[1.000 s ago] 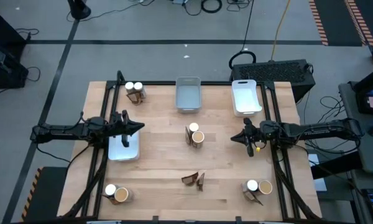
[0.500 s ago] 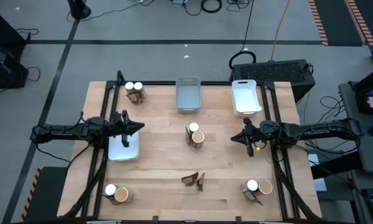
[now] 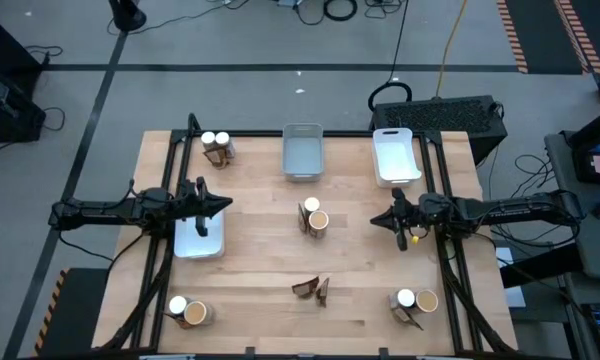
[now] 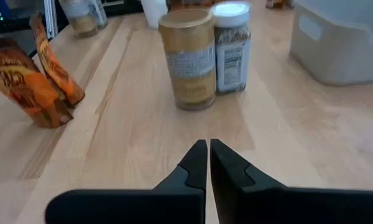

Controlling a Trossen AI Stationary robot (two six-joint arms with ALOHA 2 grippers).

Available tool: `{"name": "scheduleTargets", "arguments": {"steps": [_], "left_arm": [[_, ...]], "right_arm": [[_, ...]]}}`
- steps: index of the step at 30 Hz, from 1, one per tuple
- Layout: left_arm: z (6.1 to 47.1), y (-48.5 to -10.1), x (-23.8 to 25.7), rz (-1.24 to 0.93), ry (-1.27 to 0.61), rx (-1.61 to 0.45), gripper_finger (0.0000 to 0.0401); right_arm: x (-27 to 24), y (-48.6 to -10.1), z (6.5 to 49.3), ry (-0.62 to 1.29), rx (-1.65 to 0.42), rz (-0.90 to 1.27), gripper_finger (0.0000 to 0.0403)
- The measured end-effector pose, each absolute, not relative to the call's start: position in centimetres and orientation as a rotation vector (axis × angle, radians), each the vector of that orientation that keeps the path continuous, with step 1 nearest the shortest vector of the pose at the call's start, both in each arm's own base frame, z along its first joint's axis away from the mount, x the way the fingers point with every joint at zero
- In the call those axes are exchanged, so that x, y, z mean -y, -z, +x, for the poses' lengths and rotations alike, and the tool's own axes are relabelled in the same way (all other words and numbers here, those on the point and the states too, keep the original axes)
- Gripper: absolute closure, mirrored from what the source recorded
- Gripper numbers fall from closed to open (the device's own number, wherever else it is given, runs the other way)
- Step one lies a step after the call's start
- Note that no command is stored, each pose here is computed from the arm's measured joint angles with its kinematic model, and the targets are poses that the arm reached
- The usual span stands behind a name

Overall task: Sort spices by type
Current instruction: Put the top gold spice bottle into the top white bin

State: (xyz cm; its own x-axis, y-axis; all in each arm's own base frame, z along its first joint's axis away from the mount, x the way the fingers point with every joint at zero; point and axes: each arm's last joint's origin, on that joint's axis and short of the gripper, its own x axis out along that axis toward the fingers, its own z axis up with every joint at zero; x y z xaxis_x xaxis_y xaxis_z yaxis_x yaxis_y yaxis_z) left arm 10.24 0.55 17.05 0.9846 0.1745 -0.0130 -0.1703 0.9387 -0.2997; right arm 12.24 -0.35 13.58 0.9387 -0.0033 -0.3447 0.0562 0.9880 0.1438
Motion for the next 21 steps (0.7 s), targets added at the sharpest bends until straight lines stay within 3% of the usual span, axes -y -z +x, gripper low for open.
{"name": "scheduleTargets", "arguments": {"steps": [5,9,15,21], "left_arm": [[10.2,-17.1,-0.6,-0.305,-0.176,0.014,0.0395],[10.2,-17.1,-0.6,-0.305,-0.176,0.014,0.0395],[10.2,-17.1,-0.6,-0.294,-0.186,0.022,0.0395],[10.2,-17.6,-0.7,-0.327,-0.230,0.082,0.0395]], "right_arm": [[0.4,-13.6,12.3,0.040,-0.349,0.192,0.0403],[0.5,-14.9,12.6,0.076,-0.228,0.253,0.0403],[0.6,-19.7,13.4,0.058,0.042,0.499,0.0403],[0.9,-24.6,14.4,0.115,0.163,0.499,0.0403]]}}
